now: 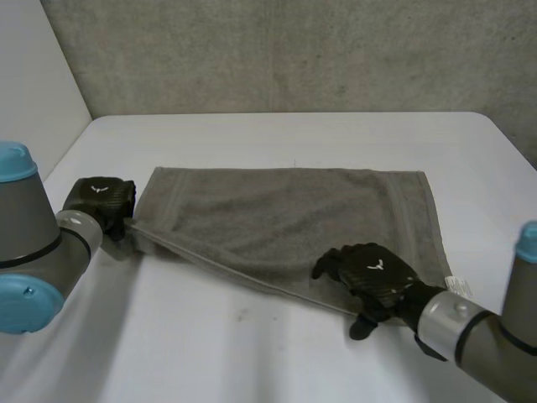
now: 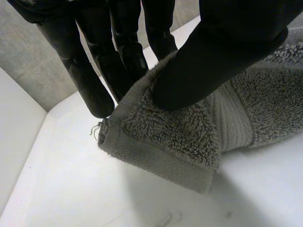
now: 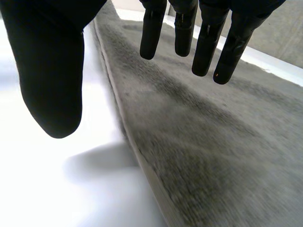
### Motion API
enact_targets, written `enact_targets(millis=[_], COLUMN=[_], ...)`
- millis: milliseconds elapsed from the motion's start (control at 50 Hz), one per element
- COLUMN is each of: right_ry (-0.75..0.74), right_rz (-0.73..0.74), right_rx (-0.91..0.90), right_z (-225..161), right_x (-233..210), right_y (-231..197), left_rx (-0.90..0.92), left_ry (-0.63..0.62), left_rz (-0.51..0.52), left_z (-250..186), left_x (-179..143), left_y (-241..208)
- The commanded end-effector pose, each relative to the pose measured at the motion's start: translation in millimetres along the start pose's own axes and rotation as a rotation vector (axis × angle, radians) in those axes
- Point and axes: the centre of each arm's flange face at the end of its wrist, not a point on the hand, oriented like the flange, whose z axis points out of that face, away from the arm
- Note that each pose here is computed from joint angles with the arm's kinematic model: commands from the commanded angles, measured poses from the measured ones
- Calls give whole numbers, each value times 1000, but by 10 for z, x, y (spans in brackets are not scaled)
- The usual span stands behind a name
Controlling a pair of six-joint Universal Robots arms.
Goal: Fold the towel.
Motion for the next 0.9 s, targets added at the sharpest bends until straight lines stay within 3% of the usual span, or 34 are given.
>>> enact_targets(millis=[20,200,340,500,740,900], right_ry=[37,89,137,166,238,292], right_rz=[-9,-20,-19,-28,48,5], right_rx=[-4,-15,-15,-18,-134,-177], right_z=[200,364,352,284,-90,-338], right_x=[-72,-15,59,84,460,713], right_y=[8,62,44,9,63,130], left_rx=[5,14,18,18,-10,-20], left_ry=[-13,-22,-35,-41,-33,-29], left_rz=[-3,-18,-84,-87,-87,-88], left_z=[36,48,70,77,40,24], left_x=[-39,-58,-114,-140,-121,-110], left_y=[-18,-47,-67,-67,-8,10])
